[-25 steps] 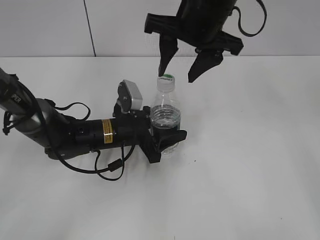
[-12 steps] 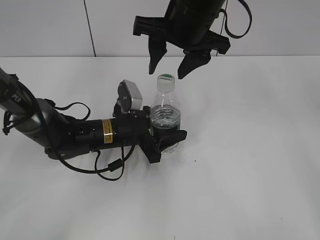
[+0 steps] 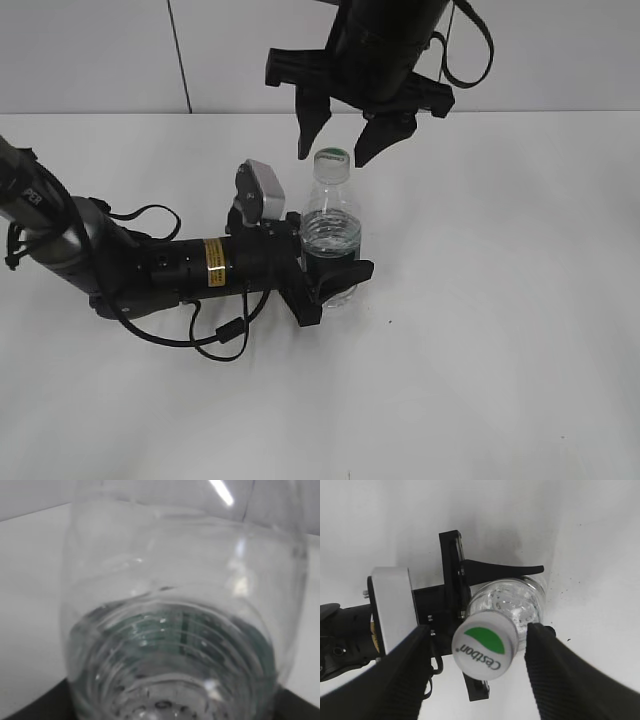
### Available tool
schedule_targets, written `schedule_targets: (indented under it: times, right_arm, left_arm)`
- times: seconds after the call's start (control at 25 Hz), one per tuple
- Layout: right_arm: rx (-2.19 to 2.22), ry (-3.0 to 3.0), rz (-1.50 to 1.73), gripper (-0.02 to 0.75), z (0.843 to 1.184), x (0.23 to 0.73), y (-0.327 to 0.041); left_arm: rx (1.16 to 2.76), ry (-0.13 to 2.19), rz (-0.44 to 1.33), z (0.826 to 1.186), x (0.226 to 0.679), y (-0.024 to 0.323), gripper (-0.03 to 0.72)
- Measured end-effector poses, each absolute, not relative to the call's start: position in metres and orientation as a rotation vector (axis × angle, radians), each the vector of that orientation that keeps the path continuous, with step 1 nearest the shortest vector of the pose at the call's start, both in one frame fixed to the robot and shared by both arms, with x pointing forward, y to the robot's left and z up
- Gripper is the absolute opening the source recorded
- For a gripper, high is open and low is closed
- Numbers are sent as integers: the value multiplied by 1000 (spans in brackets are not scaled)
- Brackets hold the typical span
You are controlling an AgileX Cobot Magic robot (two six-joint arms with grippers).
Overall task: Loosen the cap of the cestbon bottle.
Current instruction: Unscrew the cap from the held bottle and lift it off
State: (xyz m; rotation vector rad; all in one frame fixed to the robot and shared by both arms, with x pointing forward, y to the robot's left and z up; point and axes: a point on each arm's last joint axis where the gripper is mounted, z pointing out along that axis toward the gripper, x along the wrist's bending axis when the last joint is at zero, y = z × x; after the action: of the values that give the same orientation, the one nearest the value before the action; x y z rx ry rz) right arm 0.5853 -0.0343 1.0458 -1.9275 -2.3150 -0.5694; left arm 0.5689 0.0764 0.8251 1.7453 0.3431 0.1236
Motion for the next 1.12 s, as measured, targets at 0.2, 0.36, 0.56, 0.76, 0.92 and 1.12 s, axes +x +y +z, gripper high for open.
schedule_targets:
  times: [0.2,0.36,0.56,0.76,0.92,1.12]
  right_arm:
    - [-1925,-2315,-556,415,1042,586,-33]
    - [-1920,-2321,-537,354,1037,587,-33]
    - [-1906,-2333,-514,323,1036,587,-33]
    - [-1900,-2339,-512,311,1036,587,-33]
    - [-1875,-2363,-506,311,1036,586,-33]
    - [-1768,-2454,-484,307,1036,585,-34]
  left_arm:
    - [1745,343,124,825,569,76,406]
    - [1745,343,124,825,569,76,406]
    - [1747,341,126,825,569,76,406]
    - [1747,341,126,825,569,76,406]
    - [1747,339,128,825,569,76,406]
    - [1753,328,132,825,569,76,406]
